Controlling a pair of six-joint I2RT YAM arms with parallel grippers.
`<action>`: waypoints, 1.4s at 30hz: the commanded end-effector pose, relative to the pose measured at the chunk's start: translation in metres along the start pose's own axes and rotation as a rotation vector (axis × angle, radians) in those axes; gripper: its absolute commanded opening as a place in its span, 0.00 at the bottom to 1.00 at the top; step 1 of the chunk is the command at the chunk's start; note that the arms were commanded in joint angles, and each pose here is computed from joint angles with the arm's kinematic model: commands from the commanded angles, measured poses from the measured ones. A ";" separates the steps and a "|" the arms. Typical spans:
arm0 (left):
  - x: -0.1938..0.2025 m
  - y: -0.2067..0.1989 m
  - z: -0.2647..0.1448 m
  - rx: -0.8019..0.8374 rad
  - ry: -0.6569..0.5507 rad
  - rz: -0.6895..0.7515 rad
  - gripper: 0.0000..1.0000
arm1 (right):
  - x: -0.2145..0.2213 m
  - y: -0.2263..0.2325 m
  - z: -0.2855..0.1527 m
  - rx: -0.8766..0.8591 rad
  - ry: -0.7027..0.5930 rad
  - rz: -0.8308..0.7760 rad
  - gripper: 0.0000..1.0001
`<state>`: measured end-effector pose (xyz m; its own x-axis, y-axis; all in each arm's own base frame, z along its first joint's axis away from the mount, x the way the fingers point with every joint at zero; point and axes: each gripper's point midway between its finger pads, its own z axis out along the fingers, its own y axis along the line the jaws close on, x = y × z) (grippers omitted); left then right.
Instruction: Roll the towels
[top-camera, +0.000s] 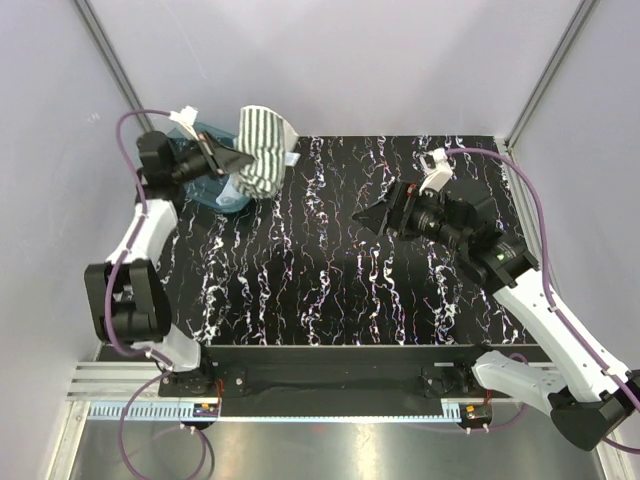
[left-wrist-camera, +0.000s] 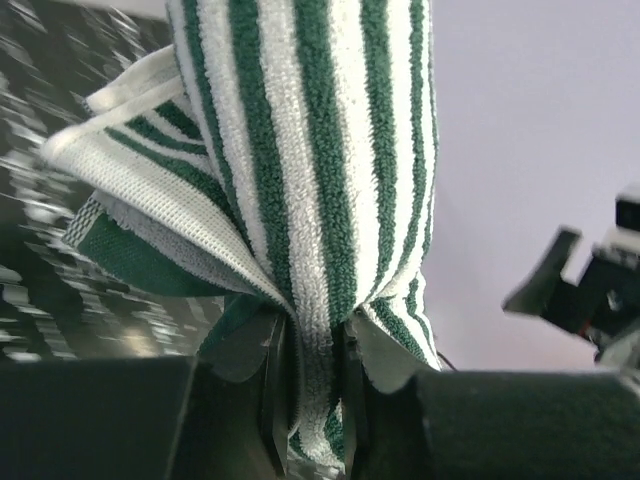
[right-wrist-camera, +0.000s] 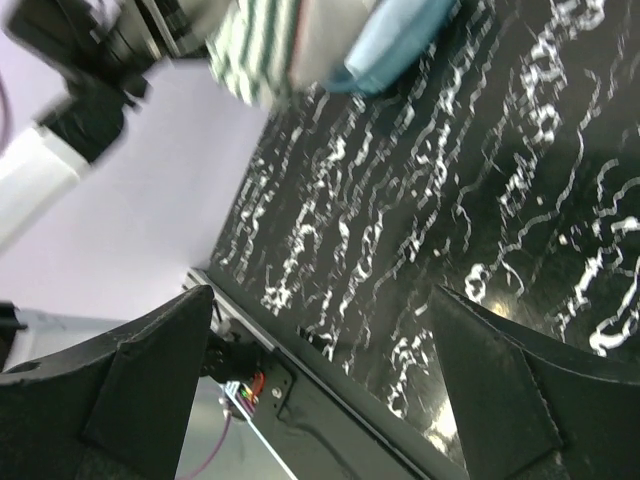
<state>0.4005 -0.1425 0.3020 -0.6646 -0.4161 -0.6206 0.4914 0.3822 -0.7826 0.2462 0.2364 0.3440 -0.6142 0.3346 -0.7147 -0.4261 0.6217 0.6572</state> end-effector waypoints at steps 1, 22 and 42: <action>-0.038 0.039 -0.021 -0.079 -0.029 0.009 0.00 | 0.009 -0.006 0.000 0.014 0.012 -0.003 0.95; -0.105 0.295 -0.067 -0.583 0.070 0.018 0.00 | 0.050 -0.006 0.015 -0.101 0.159 0.033 0.96; -0.041 0.339 -0.033 -0.445 0.217 -0.111 0.20 | 0.052 -0.003 0.025 -0.122 0.200 0.018 0.96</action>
<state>0.5755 0.0471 0.0707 -0.8074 -0.3392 -0.4828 0.1219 0.7047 -0.6989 0.2332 0.2643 0.2741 -0.7765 0.1915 -0.6003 -0.4140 0.5633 0.7151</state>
